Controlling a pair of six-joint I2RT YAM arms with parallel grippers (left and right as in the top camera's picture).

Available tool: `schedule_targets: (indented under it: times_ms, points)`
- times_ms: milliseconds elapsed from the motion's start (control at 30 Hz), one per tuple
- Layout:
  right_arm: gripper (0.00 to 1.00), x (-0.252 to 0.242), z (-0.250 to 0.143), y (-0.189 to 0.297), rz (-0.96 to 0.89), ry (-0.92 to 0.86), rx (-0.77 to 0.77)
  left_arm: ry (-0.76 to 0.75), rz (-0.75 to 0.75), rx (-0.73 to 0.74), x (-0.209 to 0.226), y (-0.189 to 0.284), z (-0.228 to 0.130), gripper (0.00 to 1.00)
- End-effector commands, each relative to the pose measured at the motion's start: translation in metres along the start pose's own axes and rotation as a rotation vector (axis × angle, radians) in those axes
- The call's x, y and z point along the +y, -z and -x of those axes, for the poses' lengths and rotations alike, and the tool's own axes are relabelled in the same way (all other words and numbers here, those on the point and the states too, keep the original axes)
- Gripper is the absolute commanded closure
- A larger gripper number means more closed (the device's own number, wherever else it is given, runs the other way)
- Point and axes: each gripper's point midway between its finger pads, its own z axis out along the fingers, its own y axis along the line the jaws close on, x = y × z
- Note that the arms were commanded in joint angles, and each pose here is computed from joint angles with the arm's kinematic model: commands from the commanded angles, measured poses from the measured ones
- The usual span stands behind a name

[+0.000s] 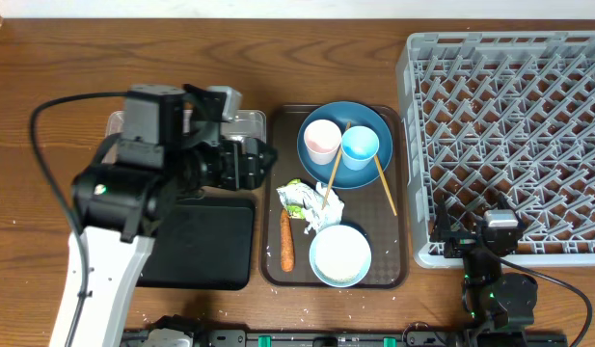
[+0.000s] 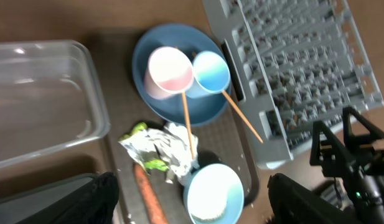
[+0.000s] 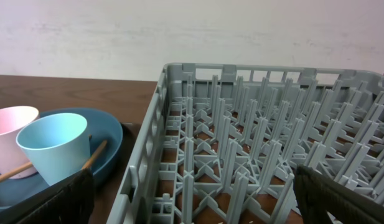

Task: Sort waste into correct bins and load items into the dishwasher rack
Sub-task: 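Reach left gripper to the foil wrapper on the brown tray and grasp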

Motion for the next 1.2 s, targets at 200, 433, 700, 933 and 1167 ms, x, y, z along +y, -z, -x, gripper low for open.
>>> schedule_targets:
  times_ms: [200, 433, 700, 933, 1167]
  points:
    - [0.01, -0.002, -0.002, 0.0, -0.009, 0.006, 0.005, 0.075, 0.038, 0.067, -0.005, -0.022, -0.011, 0.21]
    - [0.01, -0.002, -0.002, 0.0, -0.009, 0.007, 0.005, 0.058, 0.04, 0.089, -0.009, -0.029, -0.015, 0.2]
    - [0.01, -0.002, -0.002, 0.0, -0.009, 0.007, 0.005, 0.065, 0.136, 0.122, 0.005, -0.041, -0.025, 0.2]
    - [0.01, -0.002, -0.002, 0.0, -0.009, 0.006, 0.005, 0.087, 0.152, 0.166, 0.007, -0.054, -0.033, 0.2]
    - [0.01, -0.002, -0.002, 0.0, -0.009, 0.006, 0.005, 0.105, 0.187, 0.229, 0.018, -0.074, -0.04, 0.2]
